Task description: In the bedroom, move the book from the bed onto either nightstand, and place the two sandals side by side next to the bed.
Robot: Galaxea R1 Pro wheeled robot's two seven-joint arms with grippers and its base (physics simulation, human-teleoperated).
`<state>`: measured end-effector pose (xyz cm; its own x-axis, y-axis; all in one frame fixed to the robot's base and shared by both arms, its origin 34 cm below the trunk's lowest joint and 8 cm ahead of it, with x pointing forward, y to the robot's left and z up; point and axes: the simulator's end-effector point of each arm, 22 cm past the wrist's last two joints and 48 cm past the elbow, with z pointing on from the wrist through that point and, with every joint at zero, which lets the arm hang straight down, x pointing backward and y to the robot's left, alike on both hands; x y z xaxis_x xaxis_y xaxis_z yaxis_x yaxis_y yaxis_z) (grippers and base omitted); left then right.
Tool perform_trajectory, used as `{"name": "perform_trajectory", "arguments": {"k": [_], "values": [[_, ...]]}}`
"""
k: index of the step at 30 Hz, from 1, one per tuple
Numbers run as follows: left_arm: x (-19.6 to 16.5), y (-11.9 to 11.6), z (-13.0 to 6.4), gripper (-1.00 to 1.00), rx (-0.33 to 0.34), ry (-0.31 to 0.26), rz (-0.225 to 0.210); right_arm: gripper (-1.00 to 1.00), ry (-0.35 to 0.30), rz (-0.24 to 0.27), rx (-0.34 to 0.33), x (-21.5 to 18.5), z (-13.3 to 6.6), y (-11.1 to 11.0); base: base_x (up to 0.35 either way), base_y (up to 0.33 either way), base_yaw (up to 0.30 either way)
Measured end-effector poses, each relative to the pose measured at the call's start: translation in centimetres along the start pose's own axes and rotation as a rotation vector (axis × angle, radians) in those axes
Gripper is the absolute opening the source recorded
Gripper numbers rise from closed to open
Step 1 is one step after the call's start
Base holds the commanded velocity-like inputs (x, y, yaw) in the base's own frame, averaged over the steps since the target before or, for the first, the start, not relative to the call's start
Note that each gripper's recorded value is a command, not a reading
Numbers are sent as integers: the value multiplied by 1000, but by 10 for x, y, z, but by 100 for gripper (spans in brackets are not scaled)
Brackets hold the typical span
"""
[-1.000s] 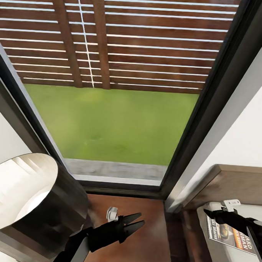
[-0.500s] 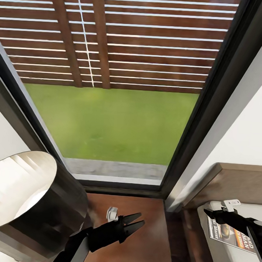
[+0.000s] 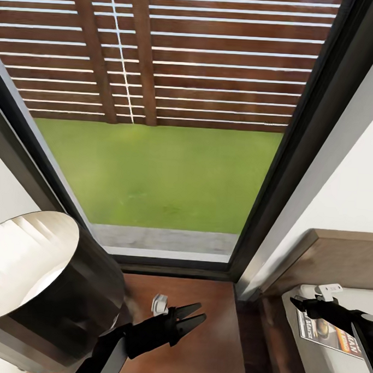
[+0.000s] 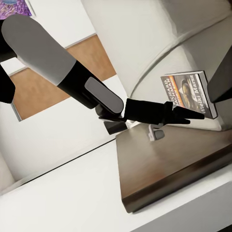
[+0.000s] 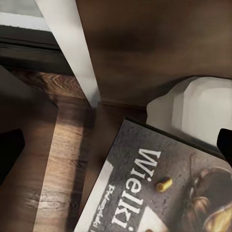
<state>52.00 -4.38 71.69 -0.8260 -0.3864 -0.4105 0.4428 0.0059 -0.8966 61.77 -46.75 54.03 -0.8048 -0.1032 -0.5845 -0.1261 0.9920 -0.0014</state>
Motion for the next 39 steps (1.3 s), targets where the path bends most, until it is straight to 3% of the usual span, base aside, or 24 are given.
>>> {"name": "perform_trajectory", "arguments": {"k": [39], "values": [[8, 13, -3, 100, 0, -1, -1, 100, -3, -1, 0, 10, 11, 0, 0, 0, 0]]}}
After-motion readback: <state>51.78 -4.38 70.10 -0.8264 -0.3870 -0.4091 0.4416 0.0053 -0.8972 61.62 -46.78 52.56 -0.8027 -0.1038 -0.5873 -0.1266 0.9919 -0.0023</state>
